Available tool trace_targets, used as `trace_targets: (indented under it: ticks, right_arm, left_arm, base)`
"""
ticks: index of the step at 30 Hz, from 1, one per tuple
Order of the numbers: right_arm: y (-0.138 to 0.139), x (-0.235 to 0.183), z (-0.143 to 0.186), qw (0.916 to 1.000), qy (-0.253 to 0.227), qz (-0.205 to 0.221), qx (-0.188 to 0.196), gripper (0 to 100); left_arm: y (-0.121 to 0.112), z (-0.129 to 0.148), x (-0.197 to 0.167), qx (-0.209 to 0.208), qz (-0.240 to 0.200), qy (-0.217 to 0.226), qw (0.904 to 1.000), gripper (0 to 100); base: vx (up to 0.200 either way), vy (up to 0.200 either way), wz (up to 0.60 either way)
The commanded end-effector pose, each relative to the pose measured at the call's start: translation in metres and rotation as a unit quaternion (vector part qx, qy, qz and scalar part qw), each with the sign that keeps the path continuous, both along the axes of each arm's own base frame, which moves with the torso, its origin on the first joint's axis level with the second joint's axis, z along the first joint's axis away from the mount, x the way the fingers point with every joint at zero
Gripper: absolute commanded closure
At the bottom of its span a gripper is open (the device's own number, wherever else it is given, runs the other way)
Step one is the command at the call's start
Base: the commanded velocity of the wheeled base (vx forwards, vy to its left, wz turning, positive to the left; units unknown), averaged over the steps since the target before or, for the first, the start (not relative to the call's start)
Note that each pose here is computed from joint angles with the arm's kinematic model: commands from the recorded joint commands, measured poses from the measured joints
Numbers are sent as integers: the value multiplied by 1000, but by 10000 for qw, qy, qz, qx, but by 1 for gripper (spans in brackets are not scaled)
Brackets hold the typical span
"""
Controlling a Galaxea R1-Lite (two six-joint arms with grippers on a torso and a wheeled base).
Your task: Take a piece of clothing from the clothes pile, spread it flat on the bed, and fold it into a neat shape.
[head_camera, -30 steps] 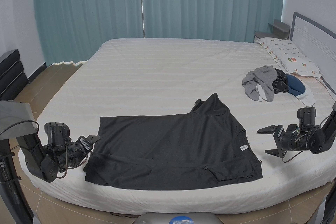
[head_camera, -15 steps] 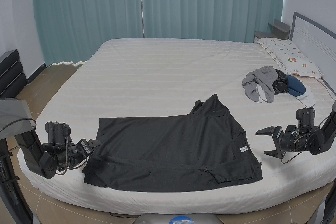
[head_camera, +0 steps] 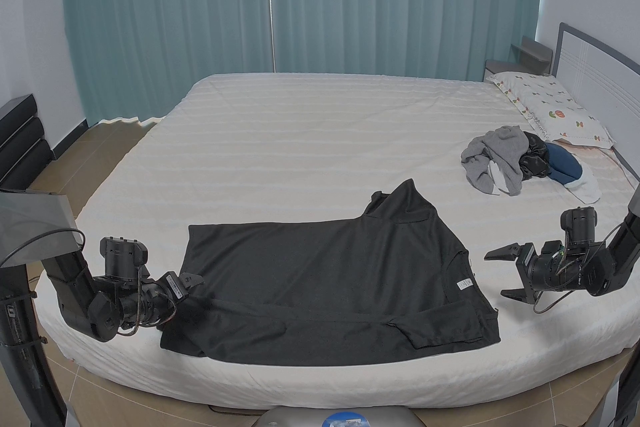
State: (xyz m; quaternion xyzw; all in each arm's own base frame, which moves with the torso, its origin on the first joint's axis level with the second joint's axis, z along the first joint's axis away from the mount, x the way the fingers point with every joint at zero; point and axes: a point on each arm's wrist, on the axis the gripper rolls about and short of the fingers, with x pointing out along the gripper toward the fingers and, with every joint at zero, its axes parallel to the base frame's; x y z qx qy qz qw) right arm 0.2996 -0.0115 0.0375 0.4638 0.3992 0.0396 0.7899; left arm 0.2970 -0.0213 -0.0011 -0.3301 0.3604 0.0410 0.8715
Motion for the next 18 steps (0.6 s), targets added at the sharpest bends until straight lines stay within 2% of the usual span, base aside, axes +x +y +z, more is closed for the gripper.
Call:
trace_targets:
  ticks: [1, 11, 18]
  right_arm:
    - [1, 0, -1, 10000, 10, 9, -6, 0]
    - [1, -2, 1, 9998, -81, 125, -142, 0]
    - [11, -4, 1, 9976, -184, 267, -608, 0]
  left_arm:
    - [0, -5, 0, 6, 2, 70, 10000, 100]
    - [11, 7, -5, -87, 261, -43, 9996, 100]
    - [11, 21, -16, -128, 290, -174, 9993, 100]
  base:
    - [0, 0, 0]
    - [0, 0, 0]
    - [0, 0, 0]
